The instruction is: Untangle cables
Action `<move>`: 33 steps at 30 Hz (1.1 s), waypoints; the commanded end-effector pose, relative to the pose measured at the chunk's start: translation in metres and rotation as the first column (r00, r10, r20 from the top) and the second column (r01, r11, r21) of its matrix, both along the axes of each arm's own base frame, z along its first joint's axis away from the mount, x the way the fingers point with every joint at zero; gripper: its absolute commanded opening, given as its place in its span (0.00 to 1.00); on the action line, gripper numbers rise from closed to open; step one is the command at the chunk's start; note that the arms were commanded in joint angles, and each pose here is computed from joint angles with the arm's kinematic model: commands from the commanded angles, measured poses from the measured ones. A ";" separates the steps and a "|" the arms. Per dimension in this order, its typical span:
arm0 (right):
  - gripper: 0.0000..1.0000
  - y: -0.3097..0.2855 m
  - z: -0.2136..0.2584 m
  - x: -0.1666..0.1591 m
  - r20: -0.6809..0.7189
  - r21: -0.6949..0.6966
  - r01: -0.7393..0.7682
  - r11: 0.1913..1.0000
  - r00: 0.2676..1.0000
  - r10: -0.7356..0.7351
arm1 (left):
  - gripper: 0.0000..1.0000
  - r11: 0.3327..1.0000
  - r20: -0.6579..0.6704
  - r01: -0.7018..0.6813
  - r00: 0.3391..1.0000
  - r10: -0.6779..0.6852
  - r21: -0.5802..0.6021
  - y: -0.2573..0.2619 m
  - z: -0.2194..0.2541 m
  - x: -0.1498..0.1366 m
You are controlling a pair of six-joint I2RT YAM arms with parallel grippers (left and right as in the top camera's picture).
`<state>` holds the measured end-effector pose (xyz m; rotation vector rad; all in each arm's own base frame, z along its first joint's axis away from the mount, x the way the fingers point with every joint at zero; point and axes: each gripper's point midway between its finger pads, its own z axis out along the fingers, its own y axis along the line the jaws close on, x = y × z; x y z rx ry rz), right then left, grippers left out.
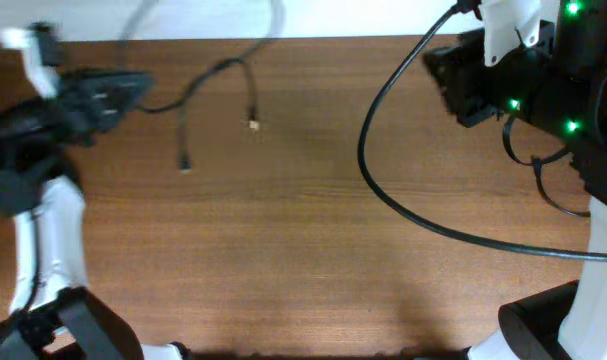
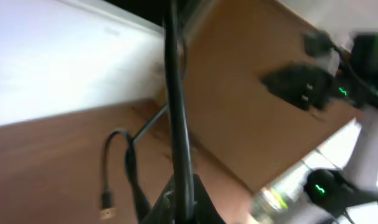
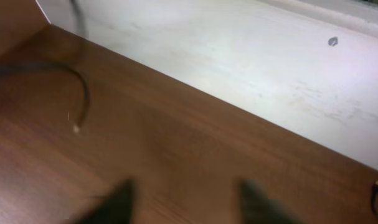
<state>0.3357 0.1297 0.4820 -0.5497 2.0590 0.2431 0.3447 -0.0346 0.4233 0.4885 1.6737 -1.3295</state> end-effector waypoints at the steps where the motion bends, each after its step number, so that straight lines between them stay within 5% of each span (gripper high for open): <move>1: 0.99 0.007 0.004 -0.005 0.012 0.015 -0.051 0.999 0.999 0.051 | 0.00 0.982 0.097 0.183 0.978 -0.187 0.046 -0.065 0.006 -0.019; 9: 1.00 0.048 -0.063 0.047 -0.189 0.052 -0.160 0.986 0.968 0.167 | 0.00 0.951 0.112 0.304 0.945 -0.308 0.052 -0.105 0.006 -0.034; 10: 0.93 0.051 -0.068 0.053 -0.193 0.056 -0.164 0.985 0.966 0.172 | 0.00 0.944 0.115 0.325 0.937 -0.329 0.054 -0.112 0.006 -0.037; 12: 0.49 0.064 -0.071 0.064 -0.176 0.063 -0.188 0.980 0.965 0.197 | 0.00 0.936 0.115 0.347 0.929 -0.351 0.054 -0.119 0.006 -0.041; 13: 0.04 0.072 -0.075 0.067 -0.178 0.063 -0.204 0.977 0.961 0.212 | 0.00 0.934 0.114 0.352 0.928 -0.356 0.054 -0.120 0.006 -0.042; 14: 0.04 0.074 -0.082 0.071 -0.188 0.043 -0.195 0.980 0.962 0.200 | 0.00 0.934 0.114 0.352 0.928 -0.356 0.053 -0.120 0.006 -0.042; 17: 0.04 -0.035 -0.109 0.094 -0.207 -0.267 0.195 0.944 0.945 -0.254 | 0.00 0.958 0.086 0.285 0.954 -0.287 0.041 -0.098 0.006 -0.032; 20: 0.04 -0.215 -0.106 0.096 -0.235 -0.171 0.657 0.734 0.697 -0.678 | 0.00 0.991 0.081 0.124 0.989 -0.127 0.039 -0.048 0.016 -0.025; 23: 0.04 -0.317 -0.091 0.080 -0.181 -0.087 0.808 0.583 0.563 -0.807 | 0.00 0.995 0.107 0.088 0.990 -0.093 0.051 -0.041 0.026 -0.035; 25: 0.04 -0.315 -0.091 0.081 -0.227 0.001 0.759 0.652 0.635 -0.739 | 0.00 0.995 0.102 0.089 0.990 -0.093 0.048 -0.042 0.026 -0.035; 30: 0.04 -0.105 -0.083 0.092 -0.267 0.048 0.300 0.953 0.923 -0.277 | 0.00 0.988 0.155 0.139 0.977 -0.149 0.072 -0.057 0.023 -0.036; 33: 0.04 -0.049 -0.062 0.068 -0.205 0.022 0.189 0.982 0.962 -0.180 | 0.00 0.987 0.131 0.148 0.979 -0.155 0.061 -0.055 0.011 -0.022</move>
